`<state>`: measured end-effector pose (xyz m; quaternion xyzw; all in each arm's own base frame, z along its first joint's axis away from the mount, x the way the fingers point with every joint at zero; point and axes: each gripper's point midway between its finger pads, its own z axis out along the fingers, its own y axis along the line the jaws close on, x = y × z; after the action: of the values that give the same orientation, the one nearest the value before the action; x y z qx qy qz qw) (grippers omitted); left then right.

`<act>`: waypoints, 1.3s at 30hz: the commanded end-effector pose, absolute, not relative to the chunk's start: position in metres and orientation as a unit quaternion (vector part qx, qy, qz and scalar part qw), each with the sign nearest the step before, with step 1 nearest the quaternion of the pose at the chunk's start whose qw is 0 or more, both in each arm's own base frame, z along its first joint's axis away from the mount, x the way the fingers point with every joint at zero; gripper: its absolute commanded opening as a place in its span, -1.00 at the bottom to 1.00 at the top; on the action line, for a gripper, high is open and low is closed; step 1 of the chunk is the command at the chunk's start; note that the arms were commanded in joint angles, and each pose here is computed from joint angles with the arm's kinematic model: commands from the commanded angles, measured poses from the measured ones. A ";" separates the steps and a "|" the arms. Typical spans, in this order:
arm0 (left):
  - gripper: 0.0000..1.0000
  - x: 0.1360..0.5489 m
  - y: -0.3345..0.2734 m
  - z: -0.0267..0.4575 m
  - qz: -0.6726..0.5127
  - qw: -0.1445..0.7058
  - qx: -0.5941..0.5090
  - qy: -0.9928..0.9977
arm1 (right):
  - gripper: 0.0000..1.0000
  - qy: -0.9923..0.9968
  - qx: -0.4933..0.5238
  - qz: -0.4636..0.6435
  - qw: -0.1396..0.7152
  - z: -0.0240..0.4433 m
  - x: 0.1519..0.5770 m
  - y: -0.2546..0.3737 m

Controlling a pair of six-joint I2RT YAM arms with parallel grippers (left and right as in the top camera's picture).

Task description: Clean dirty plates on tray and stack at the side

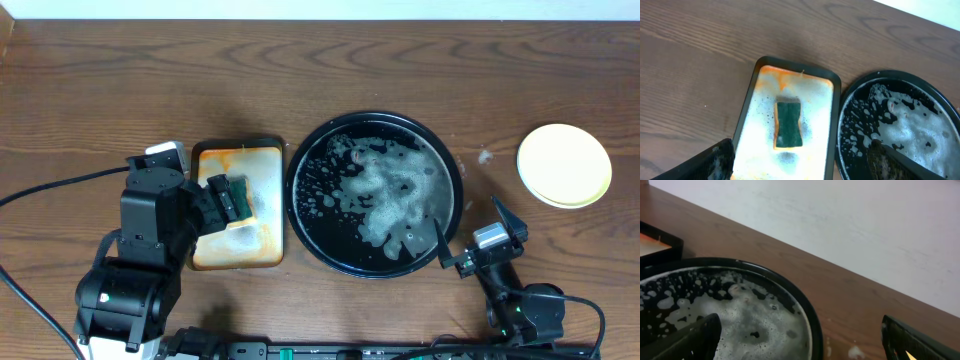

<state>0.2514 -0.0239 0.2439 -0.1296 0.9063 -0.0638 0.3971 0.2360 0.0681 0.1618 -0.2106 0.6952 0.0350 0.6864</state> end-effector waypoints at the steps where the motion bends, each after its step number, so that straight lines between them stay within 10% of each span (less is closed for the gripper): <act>1: 0.71 0.252 -0.022 0.248 -0.061 0.403 -0.129 0.904 | 0.99 0.694 -0.215 0.031 0.686 0.161 0.236 0.068; 39: 0.71 0.239 0.021 0.256 -0.047 0.497 -0.209 0.841 | 0.99 0.694 -0.215 0.031 0.686 0.161 0.236 0.068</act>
<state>0.2462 0.0061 0.2632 -0.1794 0.8606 -0.0564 0.4733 0.2361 0.0678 0.1617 -0.2100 0.6954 0.0344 0.6864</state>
